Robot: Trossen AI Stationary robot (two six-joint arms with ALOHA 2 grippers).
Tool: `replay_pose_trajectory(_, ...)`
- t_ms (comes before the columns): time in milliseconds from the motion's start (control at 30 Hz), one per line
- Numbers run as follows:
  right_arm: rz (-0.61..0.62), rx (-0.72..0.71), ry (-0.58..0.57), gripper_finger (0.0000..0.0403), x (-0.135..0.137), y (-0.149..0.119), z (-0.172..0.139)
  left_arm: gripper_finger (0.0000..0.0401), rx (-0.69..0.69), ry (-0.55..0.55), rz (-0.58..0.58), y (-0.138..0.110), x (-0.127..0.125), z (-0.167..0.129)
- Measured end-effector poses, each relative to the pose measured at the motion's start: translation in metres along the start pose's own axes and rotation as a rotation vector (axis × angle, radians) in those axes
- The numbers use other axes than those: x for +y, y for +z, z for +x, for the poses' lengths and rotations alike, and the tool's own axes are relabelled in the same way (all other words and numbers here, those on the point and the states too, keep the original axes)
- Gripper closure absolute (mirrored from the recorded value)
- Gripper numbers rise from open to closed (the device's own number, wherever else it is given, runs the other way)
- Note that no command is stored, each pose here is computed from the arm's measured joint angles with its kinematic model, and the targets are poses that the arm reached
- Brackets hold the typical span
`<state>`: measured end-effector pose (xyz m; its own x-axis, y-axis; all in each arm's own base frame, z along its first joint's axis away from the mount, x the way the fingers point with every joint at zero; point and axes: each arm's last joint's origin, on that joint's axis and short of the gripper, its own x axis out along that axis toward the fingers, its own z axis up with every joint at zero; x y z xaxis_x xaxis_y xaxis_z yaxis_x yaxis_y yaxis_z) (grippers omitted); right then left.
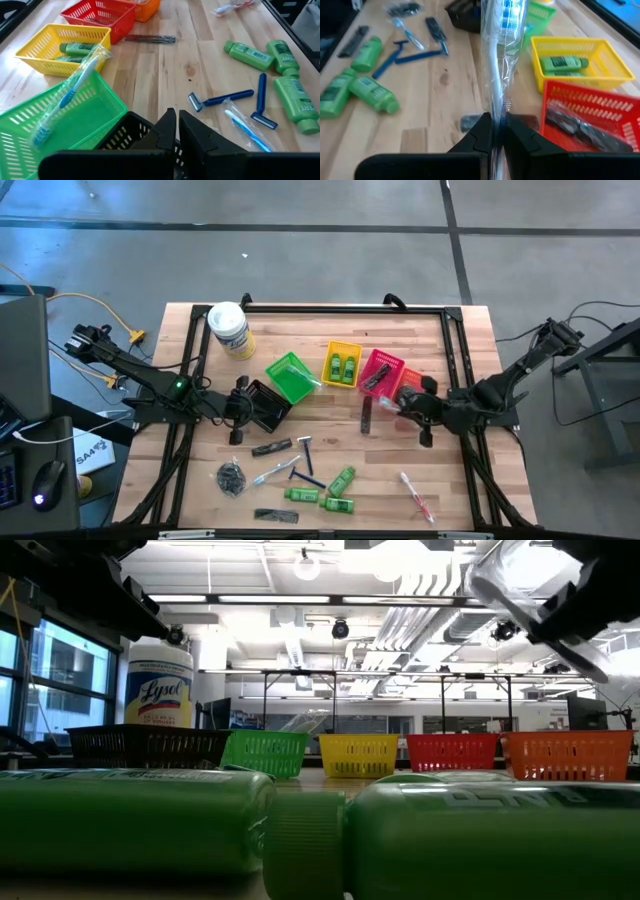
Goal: Pick & Place Travel size toiletries
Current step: Put the blue toothbrush into the green bin
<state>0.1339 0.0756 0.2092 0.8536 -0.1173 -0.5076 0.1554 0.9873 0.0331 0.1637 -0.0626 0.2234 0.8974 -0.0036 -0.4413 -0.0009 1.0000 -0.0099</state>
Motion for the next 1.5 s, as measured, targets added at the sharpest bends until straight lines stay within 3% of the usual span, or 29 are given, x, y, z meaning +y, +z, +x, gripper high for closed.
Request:
replay_pose_trajectory(867,-0.034,-0.015,0.000,0.0382,-0.003,-0.034,0.011,0.0383,0.021,0.004,0.008,-0.002,0.000,0.000)
replay_pose_trajectory(1500,-0.067,-0.040,0.012,0.0382,-0.002,-0.032,0.011,0.0383,-0.006,0.000,0.050,0.001,0.000,0.000)
